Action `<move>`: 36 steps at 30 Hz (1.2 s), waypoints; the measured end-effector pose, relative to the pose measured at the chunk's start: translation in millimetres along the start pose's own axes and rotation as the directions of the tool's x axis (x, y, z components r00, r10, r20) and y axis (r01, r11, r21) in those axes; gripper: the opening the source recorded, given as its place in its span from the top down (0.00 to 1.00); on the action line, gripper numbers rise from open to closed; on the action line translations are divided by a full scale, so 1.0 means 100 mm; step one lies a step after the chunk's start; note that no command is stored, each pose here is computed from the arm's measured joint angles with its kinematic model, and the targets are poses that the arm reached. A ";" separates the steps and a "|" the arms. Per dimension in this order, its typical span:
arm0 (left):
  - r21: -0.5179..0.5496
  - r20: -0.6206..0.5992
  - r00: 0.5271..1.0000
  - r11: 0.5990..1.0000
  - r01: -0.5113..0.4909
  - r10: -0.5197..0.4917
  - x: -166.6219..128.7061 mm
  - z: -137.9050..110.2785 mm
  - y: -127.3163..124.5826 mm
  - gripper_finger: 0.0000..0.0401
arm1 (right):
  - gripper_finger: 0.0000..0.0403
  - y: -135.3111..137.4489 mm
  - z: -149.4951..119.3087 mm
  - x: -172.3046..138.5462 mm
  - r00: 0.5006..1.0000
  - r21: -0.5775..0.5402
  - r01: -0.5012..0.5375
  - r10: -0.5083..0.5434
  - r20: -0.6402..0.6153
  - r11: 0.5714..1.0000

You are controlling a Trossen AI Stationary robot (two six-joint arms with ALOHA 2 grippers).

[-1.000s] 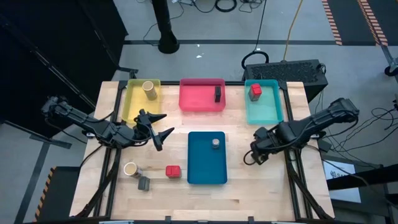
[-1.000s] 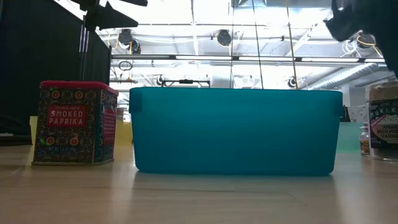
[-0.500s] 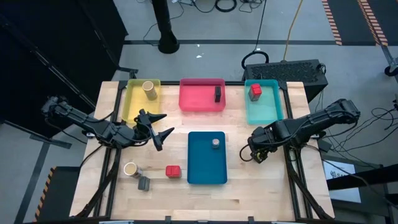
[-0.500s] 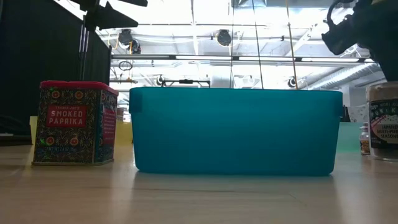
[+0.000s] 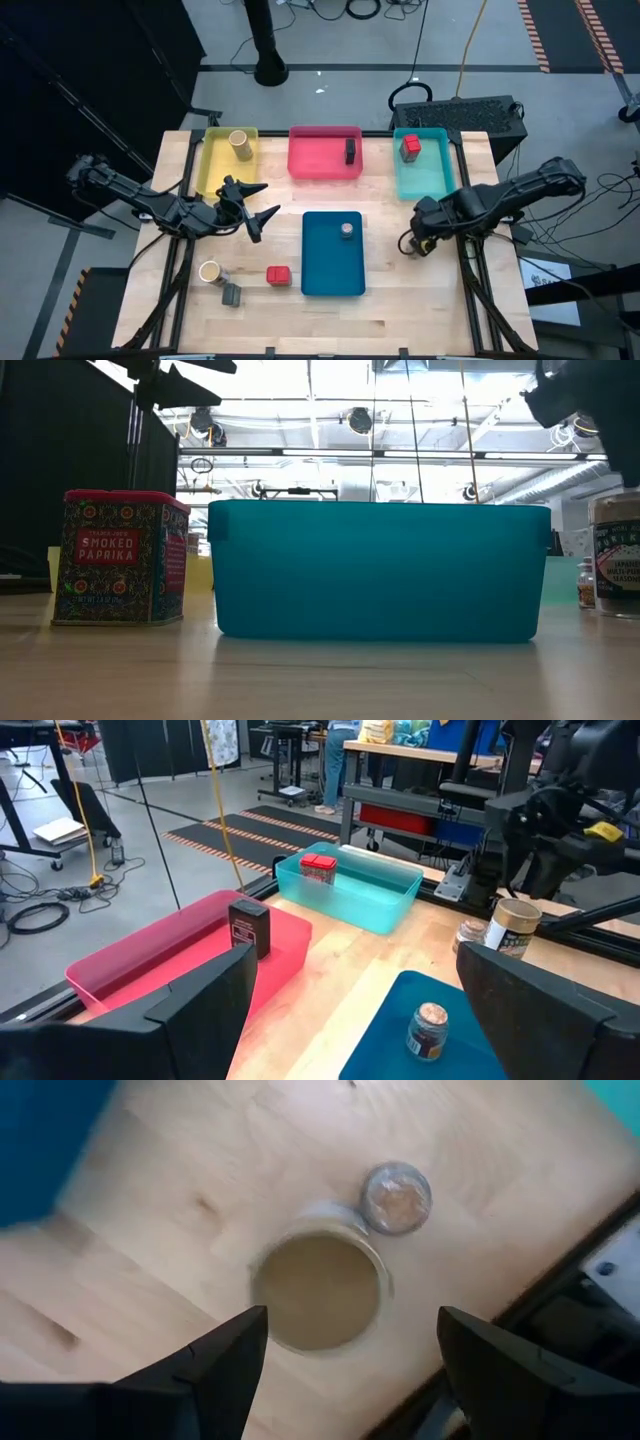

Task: Sort spices by type
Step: Put the right gold seasoning bottle into the yellow bin

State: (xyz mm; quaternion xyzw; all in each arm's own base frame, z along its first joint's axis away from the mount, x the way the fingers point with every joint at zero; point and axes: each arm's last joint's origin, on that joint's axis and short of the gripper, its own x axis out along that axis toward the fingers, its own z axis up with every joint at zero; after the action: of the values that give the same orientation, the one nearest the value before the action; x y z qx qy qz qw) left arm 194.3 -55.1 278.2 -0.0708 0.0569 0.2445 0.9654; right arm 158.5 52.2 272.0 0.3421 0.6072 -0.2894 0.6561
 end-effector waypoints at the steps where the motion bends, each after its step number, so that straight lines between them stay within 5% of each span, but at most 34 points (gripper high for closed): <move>1: 0.000 0.000 1.000 1.000 0.000 0.000 0.00 0.00 0.00 0.13 | 0.31 0.00 0.01 0.00 1.000 0.011 -0.010 0.010 0.006 1.000; 19: 0.004 -0.003 1.000 1.000 -0.003 0.003 0.00 0.00 0.00 0.13 | 0.30 0.07 0.13 0.02 0.997 0.019 -0.053 0.051 0.053 0.998; 29: 0.009 -0.006 1.000 1.000 -0.006 0.006 0.00 -0.01 0.00 0.13 | 0.08 0.06 0.12 0.03 0.998 0.012 -0.049 0.049 0.026 0.999; 36: 0.024 -0.020 1.000 1.000 -0.010 0.010 0.00 -0.03 0.01 0.13 | 0.01 0.07 0.09 0.04 0.999 0.008 -0.038 0.038 0.006 0.999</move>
State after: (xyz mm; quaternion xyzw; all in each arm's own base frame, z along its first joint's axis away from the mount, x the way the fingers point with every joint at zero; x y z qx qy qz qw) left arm 193.5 -54.7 275.4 -0.0614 0.0697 0.2478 0.9644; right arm 169.9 49.2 269.2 0.3552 0.5974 -0.2805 0.6620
